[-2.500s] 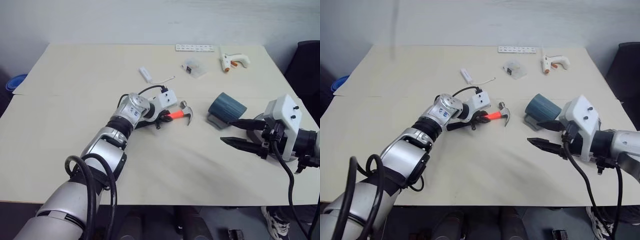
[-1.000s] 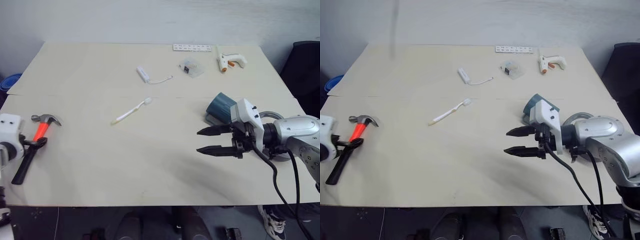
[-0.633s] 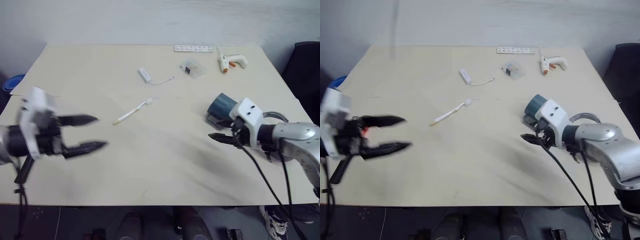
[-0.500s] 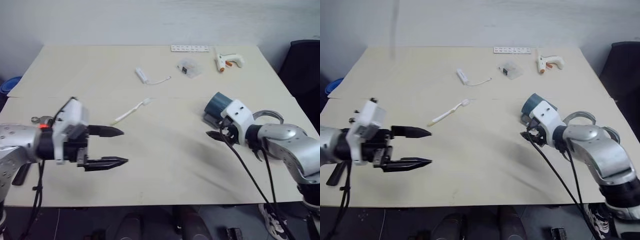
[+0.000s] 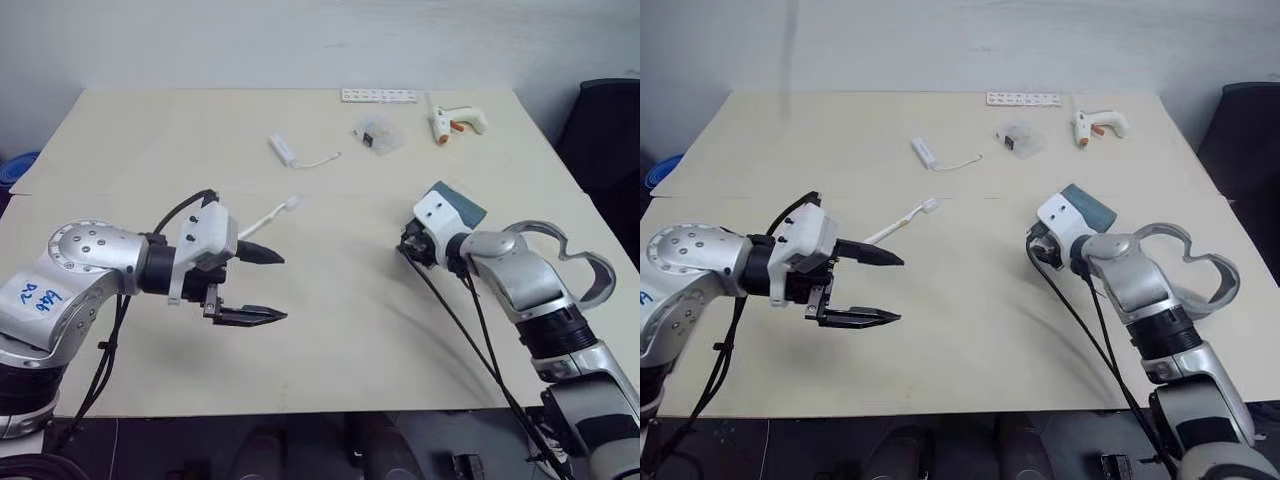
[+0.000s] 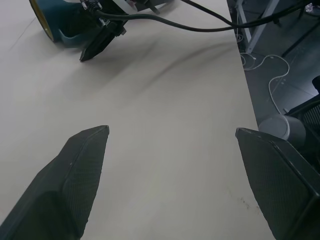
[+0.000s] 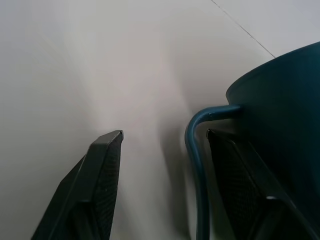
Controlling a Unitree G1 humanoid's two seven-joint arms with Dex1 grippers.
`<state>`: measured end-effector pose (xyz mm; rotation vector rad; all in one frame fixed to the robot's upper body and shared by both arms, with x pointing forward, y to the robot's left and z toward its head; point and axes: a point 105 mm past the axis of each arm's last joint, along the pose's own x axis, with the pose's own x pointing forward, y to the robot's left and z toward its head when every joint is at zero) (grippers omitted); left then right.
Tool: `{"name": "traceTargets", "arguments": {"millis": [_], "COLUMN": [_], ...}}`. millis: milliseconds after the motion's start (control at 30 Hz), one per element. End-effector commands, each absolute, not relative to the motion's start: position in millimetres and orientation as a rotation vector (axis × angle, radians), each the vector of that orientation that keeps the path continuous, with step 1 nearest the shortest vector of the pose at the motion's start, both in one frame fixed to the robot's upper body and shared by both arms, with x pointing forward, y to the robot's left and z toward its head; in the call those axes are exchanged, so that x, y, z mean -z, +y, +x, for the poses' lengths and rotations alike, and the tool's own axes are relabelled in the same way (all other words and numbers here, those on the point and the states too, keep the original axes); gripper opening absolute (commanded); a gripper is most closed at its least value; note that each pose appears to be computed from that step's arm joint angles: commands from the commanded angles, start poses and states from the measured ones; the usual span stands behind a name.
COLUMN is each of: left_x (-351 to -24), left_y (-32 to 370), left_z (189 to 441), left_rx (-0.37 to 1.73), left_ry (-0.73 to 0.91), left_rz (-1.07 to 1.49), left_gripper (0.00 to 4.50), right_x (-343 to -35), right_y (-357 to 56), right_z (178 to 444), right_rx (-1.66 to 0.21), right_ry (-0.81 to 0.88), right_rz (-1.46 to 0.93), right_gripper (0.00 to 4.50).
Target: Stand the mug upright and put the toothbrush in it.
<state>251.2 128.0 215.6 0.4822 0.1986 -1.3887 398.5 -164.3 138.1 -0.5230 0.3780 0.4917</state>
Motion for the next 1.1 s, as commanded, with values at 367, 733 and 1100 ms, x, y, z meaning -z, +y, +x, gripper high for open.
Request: {"name": "traceTargets", "arguments": {"millis": [367, 733, 1100], "left_x": [-222, -239, -250], "left_y": [128, 148, 167], "left_z": [251, 260, 255], "left_rx": [1.379, 1.235, 1.150], "left_ry": [0.146, 0.118, 0.144], "left_rz": [0.507, 0.435, 0.454], "left_gripper": [4.34, 4.34, 4.34], "right_x": [-125, -201, -182], "right_y": [-169, -40, 3], "right_z": [395, 362, 339], "right_rx": [-0.531, -1.011, -1.218], "right_ry": [0.417, -0.012, -0.134], "right_rz": [-0.463, 0.003, 0.253], "right_gripper": [0.06, 0.00, 0.00]}}
